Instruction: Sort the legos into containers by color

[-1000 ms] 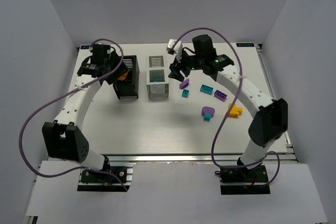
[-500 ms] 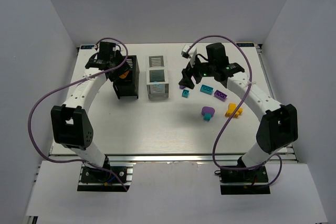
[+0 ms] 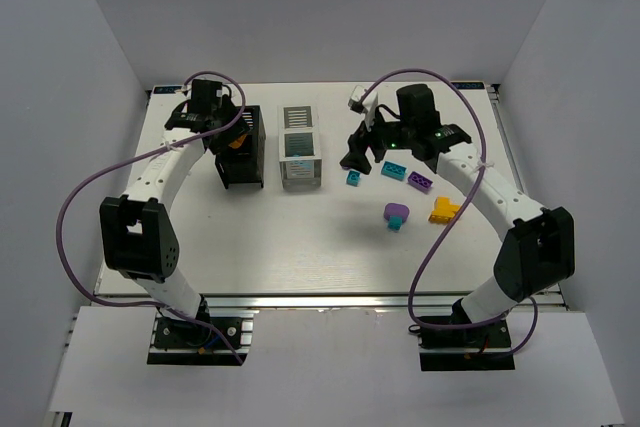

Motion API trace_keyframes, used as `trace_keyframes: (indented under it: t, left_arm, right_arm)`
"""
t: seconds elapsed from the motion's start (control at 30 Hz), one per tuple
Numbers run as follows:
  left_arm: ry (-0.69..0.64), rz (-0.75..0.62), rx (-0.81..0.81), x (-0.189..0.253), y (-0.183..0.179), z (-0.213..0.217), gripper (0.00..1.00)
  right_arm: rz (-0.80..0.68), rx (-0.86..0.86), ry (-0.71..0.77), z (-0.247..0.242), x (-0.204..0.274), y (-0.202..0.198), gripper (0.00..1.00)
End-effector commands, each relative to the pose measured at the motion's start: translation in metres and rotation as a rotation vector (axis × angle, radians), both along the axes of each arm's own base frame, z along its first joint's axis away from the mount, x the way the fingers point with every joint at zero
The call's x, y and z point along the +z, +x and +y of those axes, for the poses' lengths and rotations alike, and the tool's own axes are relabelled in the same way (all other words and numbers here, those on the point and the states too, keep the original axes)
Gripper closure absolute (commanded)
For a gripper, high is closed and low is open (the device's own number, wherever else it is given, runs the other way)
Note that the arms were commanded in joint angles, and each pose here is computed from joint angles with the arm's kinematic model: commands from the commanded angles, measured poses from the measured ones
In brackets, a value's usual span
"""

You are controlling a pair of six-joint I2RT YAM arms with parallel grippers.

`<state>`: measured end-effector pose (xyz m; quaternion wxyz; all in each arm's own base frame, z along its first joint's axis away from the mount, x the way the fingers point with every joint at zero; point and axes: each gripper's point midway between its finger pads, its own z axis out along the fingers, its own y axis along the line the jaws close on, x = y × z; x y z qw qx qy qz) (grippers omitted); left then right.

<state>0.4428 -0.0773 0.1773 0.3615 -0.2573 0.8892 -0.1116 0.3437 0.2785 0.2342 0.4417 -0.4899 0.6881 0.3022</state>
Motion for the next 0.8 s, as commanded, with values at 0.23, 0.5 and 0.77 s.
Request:
trace_keyframes:
  t: [0.23,0.5,0.77]
  left_arm:
    - [0.000,-0.086,0.014,0.031,0.002,0.006,0.22]
    - [-0.014,-0.114,0.017,0.043,0.002,0.005,0.16]
    - [-0.047,-0.204,-0.002,0.080,-0.010,0.001,0.32]
  right_arm:
    - [-0.040,0.017,0.026,-0.005,0.017,-0.005,0.11]
    - [-0.039,0.010,0.021,-0.009,0.017,-0.006,0.10]
    - [-0.042,0.000,0.018,-0.017,0.019,-0.007,0.12]
